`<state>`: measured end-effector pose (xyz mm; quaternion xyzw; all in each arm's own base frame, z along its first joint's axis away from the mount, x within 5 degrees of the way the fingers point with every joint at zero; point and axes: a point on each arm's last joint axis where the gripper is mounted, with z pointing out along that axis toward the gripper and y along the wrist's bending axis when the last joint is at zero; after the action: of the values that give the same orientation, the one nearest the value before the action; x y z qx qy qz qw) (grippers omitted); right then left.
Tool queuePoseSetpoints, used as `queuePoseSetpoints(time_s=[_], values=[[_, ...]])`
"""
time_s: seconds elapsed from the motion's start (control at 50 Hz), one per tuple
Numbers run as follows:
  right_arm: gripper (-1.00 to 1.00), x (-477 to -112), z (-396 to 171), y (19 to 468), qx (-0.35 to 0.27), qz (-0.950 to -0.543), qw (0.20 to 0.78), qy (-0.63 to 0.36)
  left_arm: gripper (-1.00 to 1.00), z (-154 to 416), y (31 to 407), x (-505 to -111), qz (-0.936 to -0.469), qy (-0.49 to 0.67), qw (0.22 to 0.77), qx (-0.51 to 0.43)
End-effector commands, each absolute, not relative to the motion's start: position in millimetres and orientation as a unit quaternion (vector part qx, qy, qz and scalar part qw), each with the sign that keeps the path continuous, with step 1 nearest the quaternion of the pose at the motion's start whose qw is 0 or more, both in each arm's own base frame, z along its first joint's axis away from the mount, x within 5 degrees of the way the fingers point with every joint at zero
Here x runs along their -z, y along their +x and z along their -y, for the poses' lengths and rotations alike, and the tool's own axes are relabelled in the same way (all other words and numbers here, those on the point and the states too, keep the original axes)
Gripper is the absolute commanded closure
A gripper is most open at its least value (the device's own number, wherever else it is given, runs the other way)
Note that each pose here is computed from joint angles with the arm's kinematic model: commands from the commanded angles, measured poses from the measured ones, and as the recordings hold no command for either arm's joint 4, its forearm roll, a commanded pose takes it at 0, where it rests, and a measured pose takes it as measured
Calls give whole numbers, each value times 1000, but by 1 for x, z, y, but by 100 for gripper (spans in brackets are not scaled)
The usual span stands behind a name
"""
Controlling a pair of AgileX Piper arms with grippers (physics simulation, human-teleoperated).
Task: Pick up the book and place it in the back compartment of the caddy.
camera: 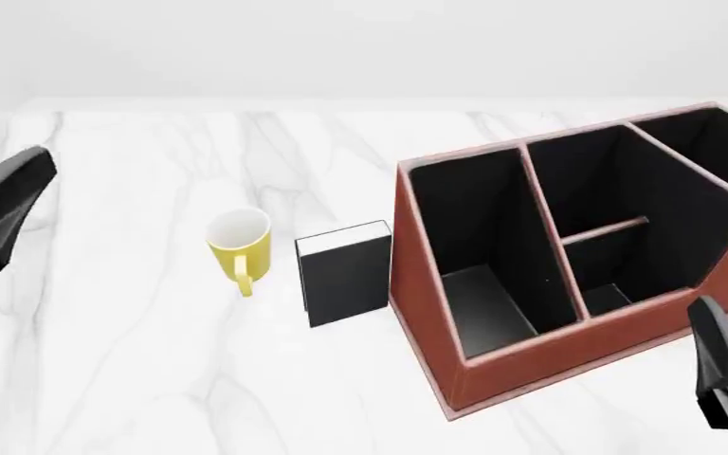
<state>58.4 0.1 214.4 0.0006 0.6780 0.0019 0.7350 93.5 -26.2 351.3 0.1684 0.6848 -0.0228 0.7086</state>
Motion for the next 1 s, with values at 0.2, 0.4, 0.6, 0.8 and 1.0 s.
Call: queuePoseSetpoints(time_s=[0.2, 0.4, 0.6, 0.8, 1.0], values=[[-100, -214, 0, 60, -3, -680, 733, 5, -100, 112, 166, -447, -688, 389, 611, 47], [-100, -214, 0, 59, -3, -679, 735, 4, -100, 161, 179, -433, -682, 497, 534, 56], [-100, -215, -1, 57, -3, -675, 738, -3, -100, 202, 220, -382, -726, 519, 447, 55], [-100, -215, -1, 56, -5, -672, 741, -3, -100, 227, 243, -346, -739, 531, 412, 53], [-100, -215, -1, 56, -7, -672, 740, -4, -100, 243, 256, -318, -749, 545, 374, 49]])
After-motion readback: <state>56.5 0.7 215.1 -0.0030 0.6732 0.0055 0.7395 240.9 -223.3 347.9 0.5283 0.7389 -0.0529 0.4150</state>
